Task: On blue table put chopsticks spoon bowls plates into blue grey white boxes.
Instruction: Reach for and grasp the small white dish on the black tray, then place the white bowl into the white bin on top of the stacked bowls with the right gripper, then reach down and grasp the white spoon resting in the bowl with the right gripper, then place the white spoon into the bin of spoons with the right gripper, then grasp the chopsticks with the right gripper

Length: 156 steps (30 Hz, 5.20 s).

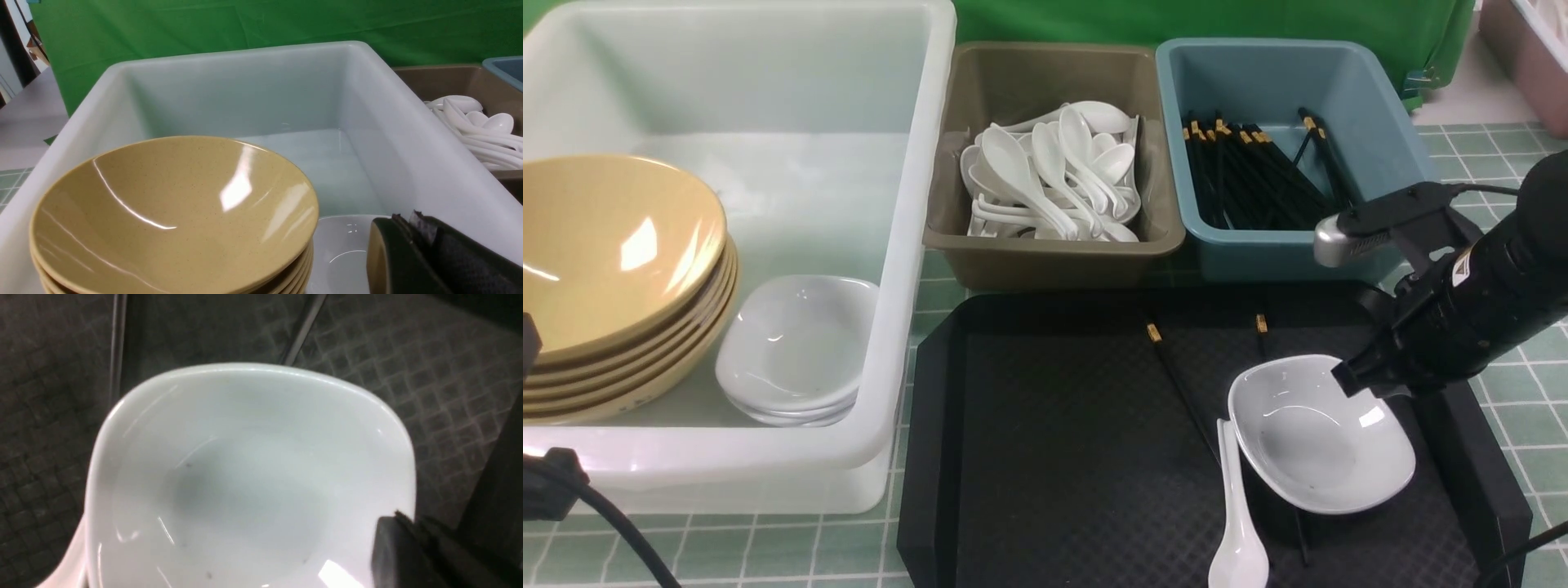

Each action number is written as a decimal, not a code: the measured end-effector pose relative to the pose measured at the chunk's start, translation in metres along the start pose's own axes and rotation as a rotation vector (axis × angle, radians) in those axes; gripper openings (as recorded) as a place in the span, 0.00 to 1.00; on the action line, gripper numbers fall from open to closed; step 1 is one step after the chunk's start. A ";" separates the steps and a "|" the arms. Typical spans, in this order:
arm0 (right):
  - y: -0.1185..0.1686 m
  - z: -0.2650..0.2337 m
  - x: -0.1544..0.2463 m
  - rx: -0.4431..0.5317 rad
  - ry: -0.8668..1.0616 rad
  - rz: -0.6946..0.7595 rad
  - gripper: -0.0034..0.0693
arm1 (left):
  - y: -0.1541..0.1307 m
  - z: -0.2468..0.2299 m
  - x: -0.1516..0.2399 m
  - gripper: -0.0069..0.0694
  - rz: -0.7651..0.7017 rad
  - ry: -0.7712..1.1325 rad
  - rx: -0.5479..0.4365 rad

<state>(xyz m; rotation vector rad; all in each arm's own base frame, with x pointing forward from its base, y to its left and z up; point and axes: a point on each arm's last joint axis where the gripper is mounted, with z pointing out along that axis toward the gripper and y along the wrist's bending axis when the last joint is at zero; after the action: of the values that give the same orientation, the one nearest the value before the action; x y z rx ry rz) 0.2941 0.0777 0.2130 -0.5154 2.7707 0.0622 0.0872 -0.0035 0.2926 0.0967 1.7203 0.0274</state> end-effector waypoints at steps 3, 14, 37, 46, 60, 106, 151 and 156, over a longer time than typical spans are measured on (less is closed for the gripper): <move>0.000 0.012 0.000 -0.004 0.032 0.009 0.42 | 0.000 0.000 0.000 0.09 0.000 0.000 0.000; 0.000 0.038 0.001 -0.020 0.103 0.039 0.39 | 0.000 0.000 0.000 0.09 -0.001 0.000 0.000; 0.204 -0.107 -0.122 -0.402 -0.777 -0.418 0.15 | -0.002 0.001 0.003 0.09 -0.069 0.004 0.017; 0.256 -0.032 -0.176 -0.369 -0.455 -0.391 0.15 | -0.002 0.001 0.004 0.09 -0.069 0.009 0.019; 0.269 -0.029 -0.182 -0.280 -0.336 -0.362 0.40 | -0.002 0.001 0.003 0.09 -0.069 0.006 0.017; 0.102 0.040 0.000 -0.174 0.092 -0.119 0.14 | -0.001 0.005 0.014 0.09 -0.129 -0.004 0.006; 0.062 0.056 -0.055 -0.092 0.240 -0.226 0.60 | -0.001 0.005 0.013 0.09 -0.137 -0.021 0.000; 0.060 0.066 -0.043 -0.075 0.220 -0.188 0.56 | -0.001 0.005 0.014 0.09 -0.139 -0.015 0.003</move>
<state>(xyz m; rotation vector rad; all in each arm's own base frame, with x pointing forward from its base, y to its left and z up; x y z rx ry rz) 0.3310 0.1555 0.1631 -0.8467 2.9246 0.0695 0.0898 -0.0037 0.2784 -0.0198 1.7087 -0.0785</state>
